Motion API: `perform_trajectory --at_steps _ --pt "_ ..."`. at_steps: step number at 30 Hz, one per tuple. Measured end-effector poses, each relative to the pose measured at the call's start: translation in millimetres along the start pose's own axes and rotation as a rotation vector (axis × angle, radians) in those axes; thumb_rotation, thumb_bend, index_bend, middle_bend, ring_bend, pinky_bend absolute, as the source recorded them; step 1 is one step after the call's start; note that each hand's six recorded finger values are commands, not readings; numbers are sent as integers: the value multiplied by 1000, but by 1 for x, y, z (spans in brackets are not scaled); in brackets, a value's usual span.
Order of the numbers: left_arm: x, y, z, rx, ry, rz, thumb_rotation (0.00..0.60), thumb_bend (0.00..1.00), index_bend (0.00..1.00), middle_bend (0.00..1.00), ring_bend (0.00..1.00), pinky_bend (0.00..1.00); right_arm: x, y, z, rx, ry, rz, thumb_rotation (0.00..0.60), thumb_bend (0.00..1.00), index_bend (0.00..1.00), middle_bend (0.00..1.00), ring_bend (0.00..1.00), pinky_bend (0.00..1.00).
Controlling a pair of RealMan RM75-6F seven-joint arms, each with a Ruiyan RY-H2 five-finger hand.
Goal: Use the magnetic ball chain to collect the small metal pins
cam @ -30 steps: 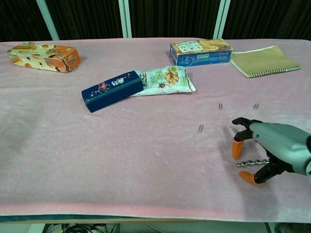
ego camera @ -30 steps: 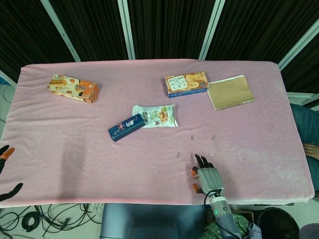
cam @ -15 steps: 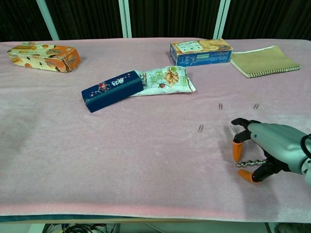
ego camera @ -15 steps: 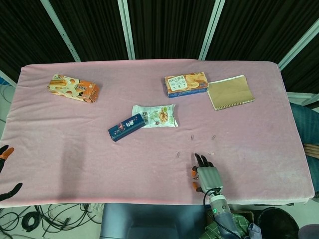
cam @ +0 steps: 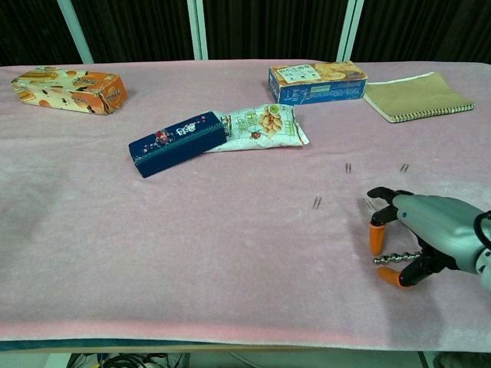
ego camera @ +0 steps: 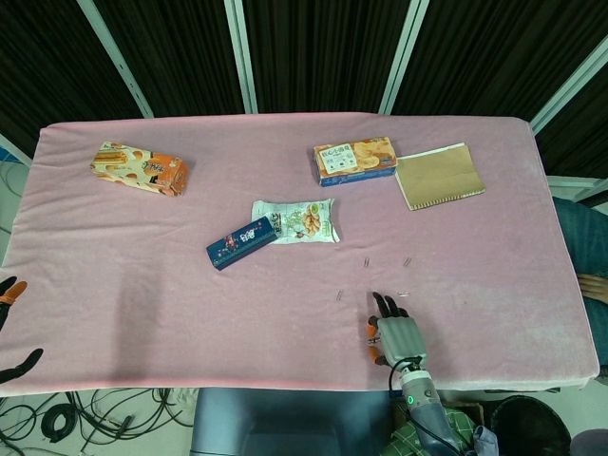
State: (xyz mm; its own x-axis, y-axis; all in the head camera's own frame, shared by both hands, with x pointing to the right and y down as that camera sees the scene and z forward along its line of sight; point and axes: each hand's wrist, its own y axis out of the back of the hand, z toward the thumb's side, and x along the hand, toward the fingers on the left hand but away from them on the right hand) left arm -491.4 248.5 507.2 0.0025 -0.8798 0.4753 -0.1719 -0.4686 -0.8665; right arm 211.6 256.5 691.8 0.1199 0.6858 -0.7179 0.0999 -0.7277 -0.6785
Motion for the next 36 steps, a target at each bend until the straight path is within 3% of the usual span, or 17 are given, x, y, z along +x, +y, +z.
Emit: perform_trajectory --at_steps 36 --pt "0 0 0 7 9 2 600 223 58 16 0 0 -5 1 2 -10 -5 15 600 291 570 0 20 200"
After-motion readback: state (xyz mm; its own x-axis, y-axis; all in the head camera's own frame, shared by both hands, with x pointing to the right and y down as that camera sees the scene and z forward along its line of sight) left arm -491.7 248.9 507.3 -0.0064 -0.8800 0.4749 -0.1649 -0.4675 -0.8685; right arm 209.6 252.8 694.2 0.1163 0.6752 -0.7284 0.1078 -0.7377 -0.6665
